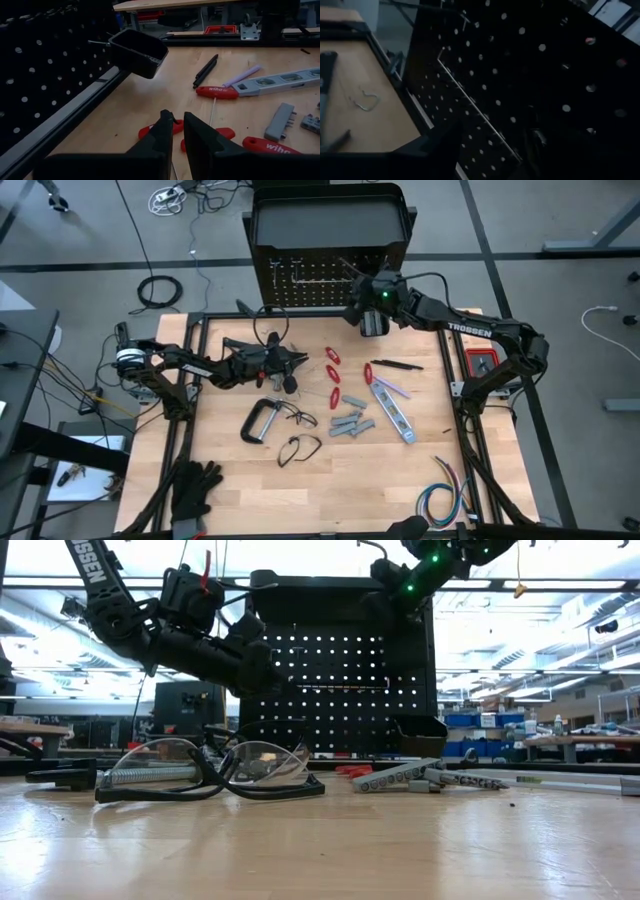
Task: Hang tools onto peg board
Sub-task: Put the black pen on the table
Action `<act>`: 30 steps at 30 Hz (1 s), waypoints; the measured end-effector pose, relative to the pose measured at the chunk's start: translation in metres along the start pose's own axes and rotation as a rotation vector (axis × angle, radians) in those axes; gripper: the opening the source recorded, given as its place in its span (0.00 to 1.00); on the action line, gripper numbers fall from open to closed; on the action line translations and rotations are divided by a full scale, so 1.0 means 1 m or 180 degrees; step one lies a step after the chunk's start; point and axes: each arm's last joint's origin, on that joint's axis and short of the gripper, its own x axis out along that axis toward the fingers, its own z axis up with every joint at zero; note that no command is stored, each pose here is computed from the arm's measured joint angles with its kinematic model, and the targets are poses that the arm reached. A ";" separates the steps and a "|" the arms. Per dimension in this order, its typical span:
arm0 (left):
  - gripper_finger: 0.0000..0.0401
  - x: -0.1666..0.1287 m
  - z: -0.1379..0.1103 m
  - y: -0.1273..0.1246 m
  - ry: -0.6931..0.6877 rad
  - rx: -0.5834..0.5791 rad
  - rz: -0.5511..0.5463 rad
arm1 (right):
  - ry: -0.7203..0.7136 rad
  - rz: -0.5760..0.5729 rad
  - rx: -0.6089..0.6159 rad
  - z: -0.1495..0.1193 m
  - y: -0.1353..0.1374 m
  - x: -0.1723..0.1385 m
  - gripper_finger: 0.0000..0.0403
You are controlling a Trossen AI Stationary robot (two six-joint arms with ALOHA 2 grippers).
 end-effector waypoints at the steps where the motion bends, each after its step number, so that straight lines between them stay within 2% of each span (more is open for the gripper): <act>1: 0.11 0.000 0.000 0.000 0.0006 0.0001 -0.0001 | 0.0011 -0.0012 -0.0050 0.000 0.001 0.000 0.62; 5: 0.11 0.000 0.000 0.000 0.0009 0.0002 -0.0001 | 0.0063 -0.0106 -0.0182 0.001 0.001 -0.005 0.61; 13: 0.11 0.000 0.000 0.000 0.0003 0.0002 0.0002 | -0.0047 -0.0137 -0.0167 0.009 -0.009 -0.025 0.61; 23: 0.11 0.000 0.000 0.000 0.0000 0.0001 0.0004 | -0.0039 -0.0044 -0.0150 0.006 -0.015 -0.022 0.60; 30: 0.11 0.000 0.001 0.000 -0.0021 -0.0001 0.0005 | -0.0016 -0.0085 -0.0210 0.002 -0.018 -0.012 0.55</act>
